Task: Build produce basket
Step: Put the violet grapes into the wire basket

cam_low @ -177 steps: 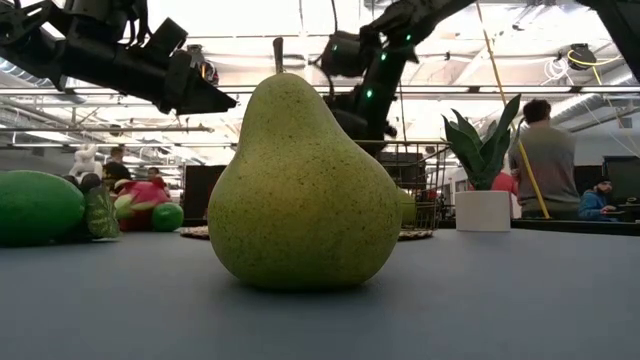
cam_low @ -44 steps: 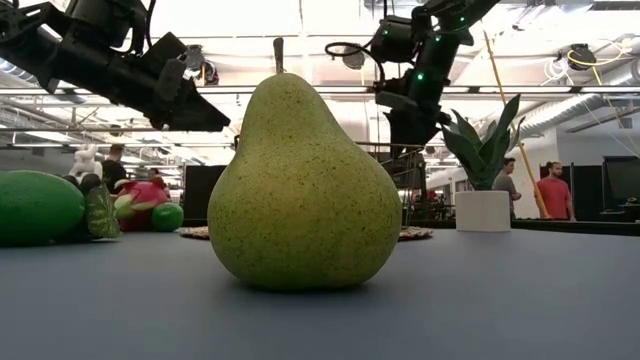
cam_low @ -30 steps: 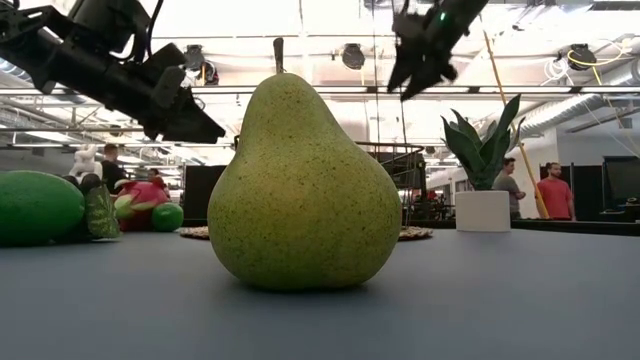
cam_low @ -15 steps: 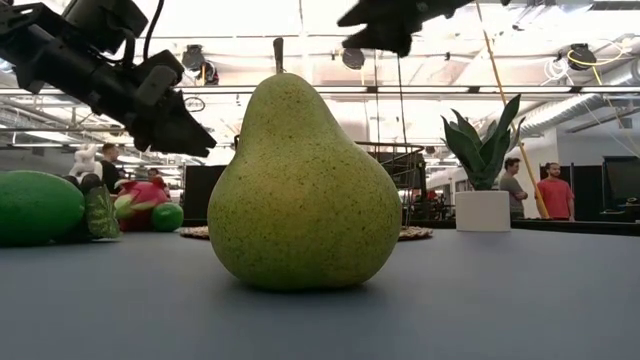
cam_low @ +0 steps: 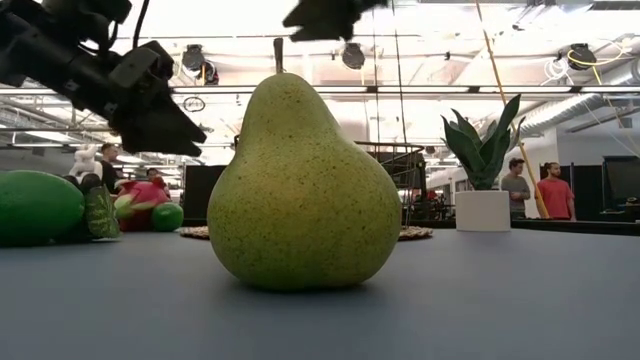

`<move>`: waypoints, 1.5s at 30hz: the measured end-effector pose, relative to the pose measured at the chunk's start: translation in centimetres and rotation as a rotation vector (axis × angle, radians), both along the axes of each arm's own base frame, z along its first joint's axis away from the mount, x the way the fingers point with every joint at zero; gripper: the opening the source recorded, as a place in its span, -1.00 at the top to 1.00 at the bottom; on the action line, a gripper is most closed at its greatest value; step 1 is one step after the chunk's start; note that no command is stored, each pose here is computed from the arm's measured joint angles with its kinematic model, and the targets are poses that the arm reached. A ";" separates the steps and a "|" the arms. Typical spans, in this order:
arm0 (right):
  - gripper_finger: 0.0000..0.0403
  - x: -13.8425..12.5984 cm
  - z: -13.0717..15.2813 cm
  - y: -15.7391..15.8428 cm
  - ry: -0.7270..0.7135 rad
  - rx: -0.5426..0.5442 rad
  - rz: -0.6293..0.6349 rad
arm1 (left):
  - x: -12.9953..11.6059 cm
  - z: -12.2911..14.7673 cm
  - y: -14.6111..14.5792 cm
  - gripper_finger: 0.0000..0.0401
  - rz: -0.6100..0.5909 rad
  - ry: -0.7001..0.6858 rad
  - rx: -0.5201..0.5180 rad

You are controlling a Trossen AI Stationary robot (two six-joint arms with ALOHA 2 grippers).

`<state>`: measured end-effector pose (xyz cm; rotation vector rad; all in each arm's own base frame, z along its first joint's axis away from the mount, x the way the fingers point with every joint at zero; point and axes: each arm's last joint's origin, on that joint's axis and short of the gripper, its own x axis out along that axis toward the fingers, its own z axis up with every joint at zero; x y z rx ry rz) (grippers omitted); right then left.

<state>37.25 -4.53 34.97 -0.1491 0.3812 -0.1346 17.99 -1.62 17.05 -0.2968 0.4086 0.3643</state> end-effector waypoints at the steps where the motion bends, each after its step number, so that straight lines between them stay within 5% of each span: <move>1: -0.20 0.6 0.4 -0.1 -0.031 -0.032 0.010 | -0.1 -0.1 -0.2 -0.16 0.004 0.004 0.000; 6: -0.21 2.2 0.7 0.5 -0.149 -0.163 0.156 | -0.3 0.0 -1.0 -0.16 0.027 -0.011 0.010; 12: -0.14 2.3 -0.1 1.8 -0.132 -0.095 0.216 | -0.5 0.0 -2.0 -0.16 0.004 -0.023 -0.013; 17: -0.13 1.9 -1.8 2.6 0.019 0.024 0.182 | -0.6 -0.1 -2.3 -0.16 -0.004 -0.006 0.014; 23: -0.13 0.9 -2.6 5.2 0.241 -0.013 0.175 | -0.7 -0.2 -1.6 -0.16 0.088 -0.004 0.047; 29: -0.13 -0.2 0.1 8.6 0.319 -0.313 -0.008 | -0.1 0.6 -1.3 -0.16 0.094 -0.083 0.072; 35: -0.13 -1.0 6.5 8.9 0.219 -0.567 -0.233 | -0.3 0.3 -1.3 -0.16 0.036 -0.016 0.132; 40: -0.13 -1.3 9.3 6.5 0.119 -0.481 -0.273 | -0.8 -0.6 -1.2 -0.16 0.050 0.076 0.105; 45: -0.13 0.2 6.9 3.9 0.129 -0.257 -0.212 | -1.1 -1.0 -1.1 -0.16 0.078 0.108 0.078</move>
